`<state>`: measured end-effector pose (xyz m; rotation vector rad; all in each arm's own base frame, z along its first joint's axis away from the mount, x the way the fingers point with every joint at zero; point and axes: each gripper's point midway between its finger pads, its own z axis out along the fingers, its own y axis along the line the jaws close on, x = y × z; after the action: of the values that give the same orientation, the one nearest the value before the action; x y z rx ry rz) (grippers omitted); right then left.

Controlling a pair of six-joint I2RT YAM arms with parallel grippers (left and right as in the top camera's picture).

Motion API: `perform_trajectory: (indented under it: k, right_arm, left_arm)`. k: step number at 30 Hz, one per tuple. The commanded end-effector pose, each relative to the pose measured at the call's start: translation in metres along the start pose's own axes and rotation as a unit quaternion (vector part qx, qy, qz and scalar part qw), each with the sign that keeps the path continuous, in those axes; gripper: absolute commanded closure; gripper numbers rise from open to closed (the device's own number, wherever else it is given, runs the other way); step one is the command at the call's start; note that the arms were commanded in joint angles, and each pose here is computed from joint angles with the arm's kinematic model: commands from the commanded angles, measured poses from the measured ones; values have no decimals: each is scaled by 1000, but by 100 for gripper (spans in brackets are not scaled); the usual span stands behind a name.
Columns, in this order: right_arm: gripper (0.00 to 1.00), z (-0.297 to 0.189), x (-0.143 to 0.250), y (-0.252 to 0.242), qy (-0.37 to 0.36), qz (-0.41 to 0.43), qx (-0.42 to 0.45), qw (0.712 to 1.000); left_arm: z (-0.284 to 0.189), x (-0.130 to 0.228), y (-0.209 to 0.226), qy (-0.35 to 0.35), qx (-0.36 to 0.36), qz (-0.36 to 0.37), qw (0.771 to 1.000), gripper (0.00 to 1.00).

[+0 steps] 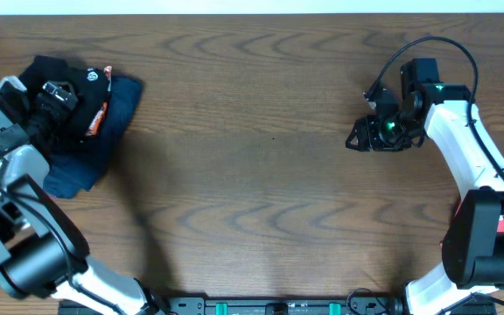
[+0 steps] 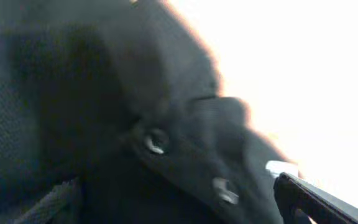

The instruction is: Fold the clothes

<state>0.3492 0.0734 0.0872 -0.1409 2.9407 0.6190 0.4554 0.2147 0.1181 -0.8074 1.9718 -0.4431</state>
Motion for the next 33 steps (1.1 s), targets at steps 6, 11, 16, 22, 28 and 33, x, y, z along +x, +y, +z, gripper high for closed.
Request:
perform_trajectory:
  k: [6, 11, 16, 22, 28, 33]
  right_arm:
    - [24, -7, -8, 4, -17, -5, 0, 1000]
    - [1, -8, -16, 4, -34, -12, 2, 999]
    - [1, -13, -42, -15, -86, -26, 47, 995]
    - [1, -43, -39, -55, -104, 62, 111, 986]
    - [1, -108, -33, -50, -179, 70, 121, 974]
    - [1, -160, -12, -34, -256, 79, 149, 952]
  left_arm:
    - [-87, -31, -137, -55, 114, 124, 984, 2]
    - [-93, 24, -170, 28, 130, 151, 980, 2]
    - [-90, 100, -172, 146, 101, 204, 963, 2]
    - [-120, 178, -133, 301, -14, 192, 934, 2]
    - [-167, 180, -101, 318, -114, 207, 918, 2]
    - [-216, 156, -127, 226, -80, 256, 936, 2]
